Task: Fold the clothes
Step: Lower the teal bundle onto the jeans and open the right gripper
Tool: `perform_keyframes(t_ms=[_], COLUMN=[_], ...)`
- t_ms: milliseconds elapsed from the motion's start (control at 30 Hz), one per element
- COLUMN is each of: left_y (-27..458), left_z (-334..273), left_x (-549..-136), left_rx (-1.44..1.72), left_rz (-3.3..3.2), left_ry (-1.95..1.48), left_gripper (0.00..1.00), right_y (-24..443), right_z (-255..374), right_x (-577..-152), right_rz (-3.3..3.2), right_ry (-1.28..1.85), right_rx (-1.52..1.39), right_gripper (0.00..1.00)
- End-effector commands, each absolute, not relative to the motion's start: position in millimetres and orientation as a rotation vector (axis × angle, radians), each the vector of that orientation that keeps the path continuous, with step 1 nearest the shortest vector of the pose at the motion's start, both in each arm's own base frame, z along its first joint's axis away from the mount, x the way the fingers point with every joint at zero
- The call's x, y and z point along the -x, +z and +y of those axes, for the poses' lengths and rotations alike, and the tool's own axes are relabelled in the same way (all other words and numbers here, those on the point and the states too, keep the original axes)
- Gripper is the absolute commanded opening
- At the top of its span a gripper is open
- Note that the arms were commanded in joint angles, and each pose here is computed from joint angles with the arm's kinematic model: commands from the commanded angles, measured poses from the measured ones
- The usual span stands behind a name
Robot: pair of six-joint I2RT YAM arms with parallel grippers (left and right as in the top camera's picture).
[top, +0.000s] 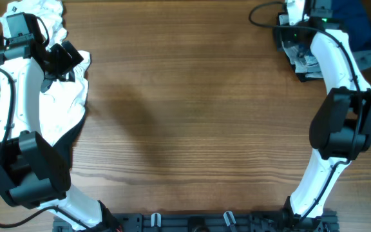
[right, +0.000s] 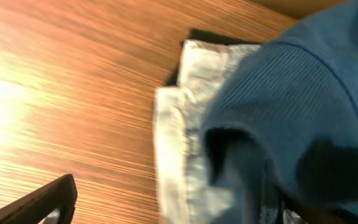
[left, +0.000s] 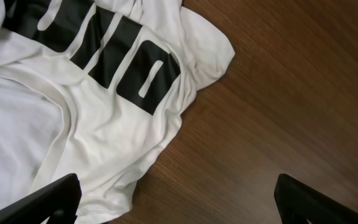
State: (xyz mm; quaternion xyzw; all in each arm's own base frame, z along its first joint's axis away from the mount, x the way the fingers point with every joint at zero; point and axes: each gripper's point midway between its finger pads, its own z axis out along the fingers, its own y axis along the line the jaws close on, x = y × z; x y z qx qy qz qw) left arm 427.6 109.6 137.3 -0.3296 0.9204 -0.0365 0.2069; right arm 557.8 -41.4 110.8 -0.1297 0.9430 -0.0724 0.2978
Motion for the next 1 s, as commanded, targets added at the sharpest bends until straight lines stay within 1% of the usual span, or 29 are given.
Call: perform_keyframes(t_ms=[0,133,267,467,533,633,700,767,833,867,967], left_y=[135,135,135,135,135,135,135,135,135,135,135], left_z=[106,106,106,107,107,107,107,107,107,107,107], left_x=[-431,-430,-431,-431,-431,-431,-431,-431,-431,-431,-431], left_rx=[0.931,0.931,0.93,0.93,0.93,0.93,0.929,0.929,0.93,0.929,0.93], left_rz=[2.565,2.566,2.565,2.564,2.564,2.564,2.562,2.561,2.562,2.563,2.562], left_ry=[-0.133,-0.133,-0.133,-0.133,-0.133,-0.133,-0.133,-0.133,-0.133,-0.133,-0.133], left_gripper=[1.0,1.0,1.0,1.0,1.0,1.0,1.0,1.0,1.0,1.0,1.0], right_y=[187,239,273,284,285,288,282,261,230,202,147], right_z=[-27,-41,-55,-69,-82,-113,-132,-152,-166,-174,-182], right_x=[-560,-553,-543,-538,-545,-568,-581,-591,-596,-596,-591], right_rz=[2.36,2.256,2.192,2.173,2.145,2.048,2.006,2.007,2.053,2.107,2.229], right_ry=[-0.061,-0.09,-0.122,-0.143,-0.141,-0.155,-0.169,-0.185,-0.188,-0.185,-0.165], right_rx=[0.189,0.152,0.132,0.092,0.033,-0.064,-0.101,-0.133,-0.158,-0.178,-0.208], right_gripper=[1.0,1.0,1.0,1.0,1.0,1.0,1.0,1.0,1.0,1.0,1.0])
